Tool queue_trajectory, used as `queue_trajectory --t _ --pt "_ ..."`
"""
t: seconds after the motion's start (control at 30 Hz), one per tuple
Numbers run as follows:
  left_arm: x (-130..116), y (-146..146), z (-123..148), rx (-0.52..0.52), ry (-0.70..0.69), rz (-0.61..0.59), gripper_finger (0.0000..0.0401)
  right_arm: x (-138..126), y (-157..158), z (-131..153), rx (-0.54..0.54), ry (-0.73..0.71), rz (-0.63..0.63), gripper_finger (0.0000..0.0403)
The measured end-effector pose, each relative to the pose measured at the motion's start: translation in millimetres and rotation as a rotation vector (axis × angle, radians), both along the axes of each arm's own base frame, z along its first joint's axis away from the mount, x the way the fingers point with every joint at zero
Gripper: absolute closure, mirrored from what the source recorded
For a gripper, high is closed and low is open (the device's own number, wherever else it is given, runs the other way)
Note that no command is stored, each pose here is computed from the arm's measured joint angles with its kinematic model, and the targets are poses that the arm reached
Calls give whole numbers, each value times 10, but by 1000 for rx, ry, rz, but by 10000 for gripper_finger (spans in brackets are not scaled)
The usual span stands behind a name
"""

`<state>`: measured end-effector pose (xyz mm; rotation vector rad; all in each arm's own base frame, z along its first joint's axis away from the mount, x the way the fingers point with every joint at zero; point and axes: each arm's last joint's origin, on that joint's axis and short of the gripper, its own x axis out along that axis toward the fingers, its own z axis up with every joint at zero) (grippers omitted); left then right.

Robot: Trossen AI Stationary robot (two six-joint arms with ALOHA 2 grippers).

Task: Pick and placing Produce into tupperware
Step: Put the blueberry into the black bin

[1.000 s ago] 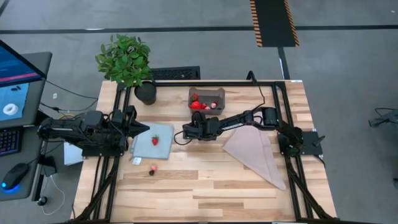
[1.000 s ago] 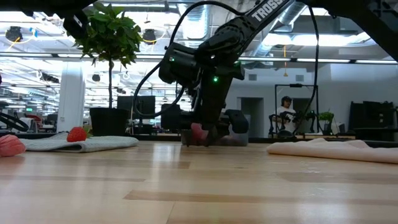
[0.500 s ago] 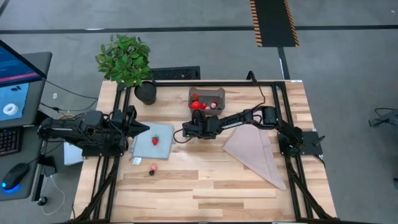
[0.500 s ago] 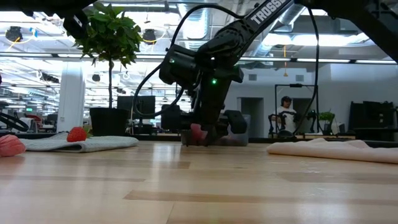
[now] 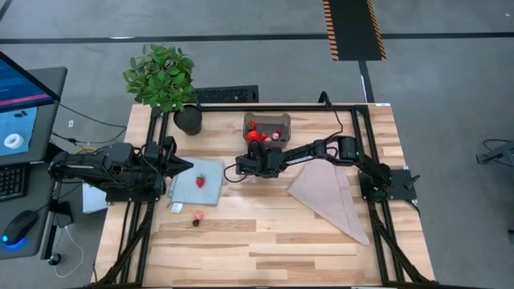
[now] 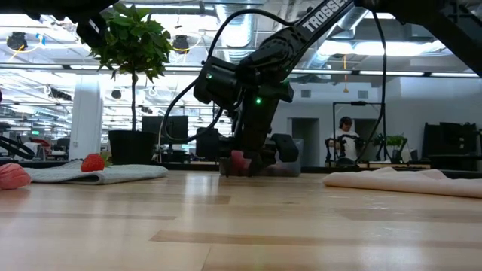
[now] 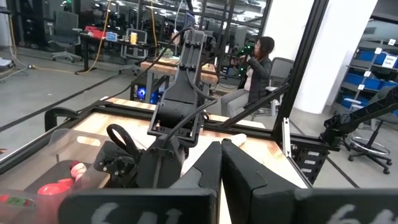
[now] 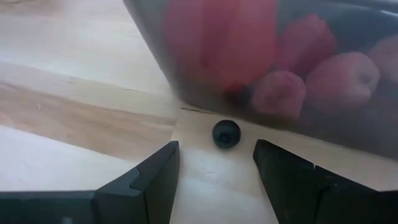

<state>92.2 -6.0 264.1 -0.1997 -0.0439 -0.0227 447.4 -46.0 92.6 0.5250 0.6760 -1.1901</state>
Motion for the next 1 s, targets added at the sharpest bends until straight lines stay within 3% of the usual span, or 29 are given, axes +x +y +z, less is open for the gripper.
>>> queue_trajectory --t 0.3,0.73,1.0 --pt "0 0 -1 0 1 0 401 -2 -24 -1 -1 0 -6 170" --pt "9 -1 -28 -1 9 0 401 -2 -33 -3 -4 -1 -9 297" --pt "10 -1 -31 -2 10 0 401 0 -20 -3 -2 -3 -5 322"
